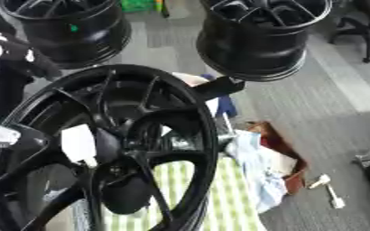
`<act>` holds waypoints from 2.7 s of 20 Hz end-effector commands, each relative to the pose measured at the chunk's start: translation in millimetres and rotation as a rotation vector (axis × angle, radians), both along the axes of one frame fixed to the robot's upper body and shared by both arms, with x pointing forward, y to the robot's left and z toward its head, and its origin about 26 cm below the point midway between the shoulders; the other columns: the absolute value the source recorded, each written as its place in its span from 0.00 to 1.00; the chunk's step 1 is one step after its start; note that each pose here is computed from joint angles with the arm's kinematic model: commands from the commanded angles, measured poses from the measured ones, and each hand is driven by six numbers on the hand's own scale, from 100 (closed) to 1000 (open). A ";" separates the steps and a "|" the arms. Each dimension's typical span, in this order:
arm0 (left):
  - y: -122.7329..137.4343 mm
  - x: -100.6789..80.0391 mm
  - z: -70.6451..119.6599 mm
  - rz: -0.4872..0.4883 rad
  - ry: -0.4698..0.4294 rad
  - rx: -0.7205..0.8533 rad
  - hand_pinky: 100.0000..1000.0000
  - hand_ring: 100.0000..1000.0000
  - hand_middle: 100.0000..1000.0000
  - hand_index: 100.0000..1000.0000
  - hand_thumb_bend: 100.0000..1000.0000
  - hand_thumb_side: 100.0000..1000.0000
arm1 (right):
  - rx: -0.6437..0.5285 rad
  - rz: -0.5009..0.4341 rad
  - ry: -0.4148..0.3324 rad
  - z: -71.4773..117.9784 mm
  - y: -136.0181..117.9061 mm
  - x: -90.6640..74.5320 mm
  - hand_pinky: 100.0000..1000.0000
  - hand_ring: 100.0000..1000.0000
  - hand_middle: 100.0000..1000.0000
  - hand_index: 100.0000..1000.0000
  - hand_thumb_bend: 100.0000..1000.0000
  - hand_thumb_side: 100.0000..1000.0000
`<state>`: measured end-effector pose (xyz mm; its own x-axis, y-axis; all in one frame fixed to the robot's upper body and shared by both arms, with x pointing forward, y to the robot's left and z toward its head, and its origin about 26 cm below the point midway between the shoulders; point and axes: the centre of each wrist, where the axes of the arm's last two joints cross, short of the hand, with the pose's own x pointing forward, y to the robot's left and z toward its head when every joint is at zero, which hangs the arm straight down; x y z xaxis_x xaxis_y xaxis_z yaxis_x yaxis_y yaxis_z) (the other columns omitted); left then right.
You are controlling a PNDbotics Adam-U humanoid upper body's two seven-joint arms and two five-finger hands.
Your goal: Pull the pin out of the wheel hub.
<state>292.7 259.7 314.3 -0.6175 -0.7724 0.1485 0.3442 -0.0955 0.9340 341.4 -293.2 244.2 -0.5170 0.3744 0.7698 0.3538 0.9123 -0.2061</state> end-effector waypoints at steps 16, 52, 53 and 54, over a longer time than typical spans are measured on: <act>-28.7 1.1 -8.0 0.096 0.076 -0.061 0.83 0.78 0.71 0.86 0.56 0.46 | -0.008 0.004 -0.008 7.4 -3.8 0.7 0.75 0.67 0.68 0.76 0.00 0.64; -36.1 11.5 -36.6 0.265 0.156 0.029 0.85 0.82 0.75 0.84 0.56 0.24 | 0.023 0.012 -0.003 4.7 -4.4 2.0 0.75 0.67 0.68 0.76 0.00 0.65; -34.6 13.0 -38.3 0.273 0.159 0.031 0.85 0.82 0.75 0.84 0.57 0.25 | 0.024 0.012 -0.002 4.6 -4.3 2.0 0.75 0.67 0.68 0.76 0.00 0.66; -33.2 14.5 -40.0 0.280 0.163 0.034 0.85 0.81 0.75 0.84 0.57 0.25 | 0.024 0.013 -0.002 4.5 -4.3 2.1 0.75 0.67 0.68 0.76 0.00 0.66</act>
